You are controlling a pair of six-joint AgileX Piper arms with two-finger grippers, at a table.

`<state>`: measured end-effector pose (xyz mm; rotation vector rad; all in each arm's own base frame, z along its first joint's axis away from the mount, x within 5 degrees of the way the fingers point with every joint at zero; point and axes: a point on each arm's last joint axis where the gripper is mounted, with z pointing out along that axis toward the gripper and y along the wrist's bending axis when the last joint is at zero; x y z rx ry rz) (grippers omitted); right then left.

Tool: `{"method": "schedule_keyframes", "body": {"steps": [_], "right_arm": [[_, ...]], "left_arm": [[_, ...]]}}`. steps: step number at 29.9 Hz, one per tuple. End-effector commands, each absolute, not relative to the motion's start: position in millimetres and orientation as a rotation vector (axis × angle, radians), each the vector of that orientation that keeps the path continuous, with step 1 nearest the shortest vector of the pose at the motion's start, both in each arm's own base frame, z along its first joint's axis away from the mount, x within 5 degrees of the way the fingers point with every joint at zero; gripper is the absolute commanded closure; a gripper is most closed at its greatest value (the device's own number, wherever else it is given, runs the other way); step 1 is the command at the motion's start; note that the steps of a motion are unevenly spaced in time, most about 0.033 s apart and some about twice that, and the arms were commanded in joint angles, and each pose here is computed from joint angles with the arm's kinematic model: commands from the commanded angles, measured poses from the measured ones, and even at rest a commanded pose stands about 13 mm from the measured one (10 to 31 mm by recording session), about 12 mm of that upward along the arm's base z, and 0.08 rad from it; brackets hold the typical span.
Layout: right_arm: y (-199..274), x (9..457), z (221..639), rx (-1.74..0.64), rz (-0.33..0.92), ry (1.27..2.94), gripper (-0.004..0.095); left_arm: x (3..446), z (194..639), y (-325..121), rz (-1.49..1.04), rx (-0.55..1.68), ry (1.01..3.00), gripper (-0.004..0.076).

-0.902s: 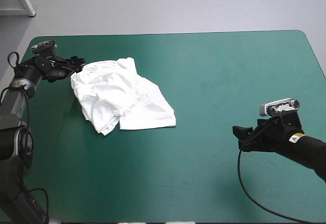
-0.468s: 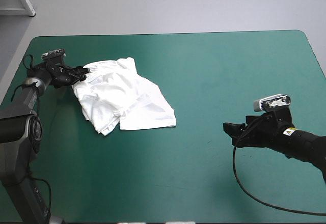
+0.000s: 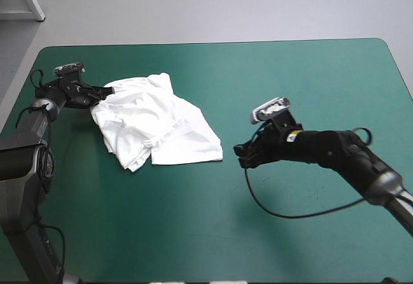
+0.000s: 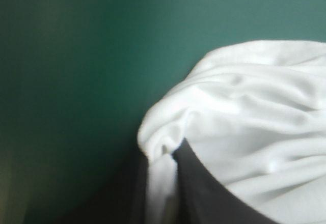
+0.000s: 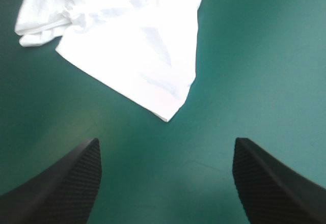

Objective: Fold the cloth

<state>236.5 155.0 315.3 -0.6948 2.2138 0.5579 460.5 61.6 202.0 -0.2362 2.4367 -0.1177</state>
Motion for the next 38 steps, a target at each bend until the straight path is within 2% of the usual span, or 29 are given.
{"method": "schedule_keyframes", "body": {"steps": [1, 10, 15, 21, 24, 25, 27, 31, 35, 38], "right_arm": [[182.2, 262.6, 323.9, -0.721, 0.524, 2.155, 0.0237], [224.0, 315.1, 291.2, -0.769, 0.524, 2.240, 0.0237], [247.0, 321.7, 262.2, -0.823, 0.501, 2.275, 0.0237], [260.5, 323.7, 236.0, -0.867, 0.383, 2.297, 0.0237], [267.2, 320.7, 226.2, -0.895, 0.379, 2.319, 0.0256], [269.0, 319.7, 224.3, -0.901, 0.380, 2.324, 0.0294], [274.7, 314.9, 222.3, -0.920, 0.388, 2.329, 0.0441], [282.1, 308.7, 222.6, -0.945, 0.398, 2.317, 0.0896], [280.7, 312.3, 228.5, -0.917, 0.397, 2.279, 0.0925], [276.0, 314.7, 245.9, -0.877, 0.387, 2.212, 0.0925]], "left_arm": [[460.9, 239.9, 63.0, -0.092, -0.209, 2.316, 0.0705], [460.3, 239.3, 62.5, -0.088, -0.185, 2.327, 0.0705], [460.5, 239.5, 61.7, -0.107, -0.200, 2.323, 0.0705], [460.3, 239.4, 60.9, -0.124, -0.213, 2.325, 0.0705], [460.4, 239.5, 60.7, -0.131, -0.219, 2.323, 0.0705], [460.4, 239.5, 60.6, -0.131, -0.219, 2.324, 0.0705], [460.3, 239.4, 60.5, -0.133, -0.220, 2.325, 0.0705], [460.1, 240.6, 60.3, -0.136, -0.221, 2.324, 0.0705], [457.1, 255.0, 58.5, -0.165, -0.240, 2.284, 0.0705], [453.1, 273.9, 56.6, -0.150, -0.171, 2.246, 0.0705]]}}
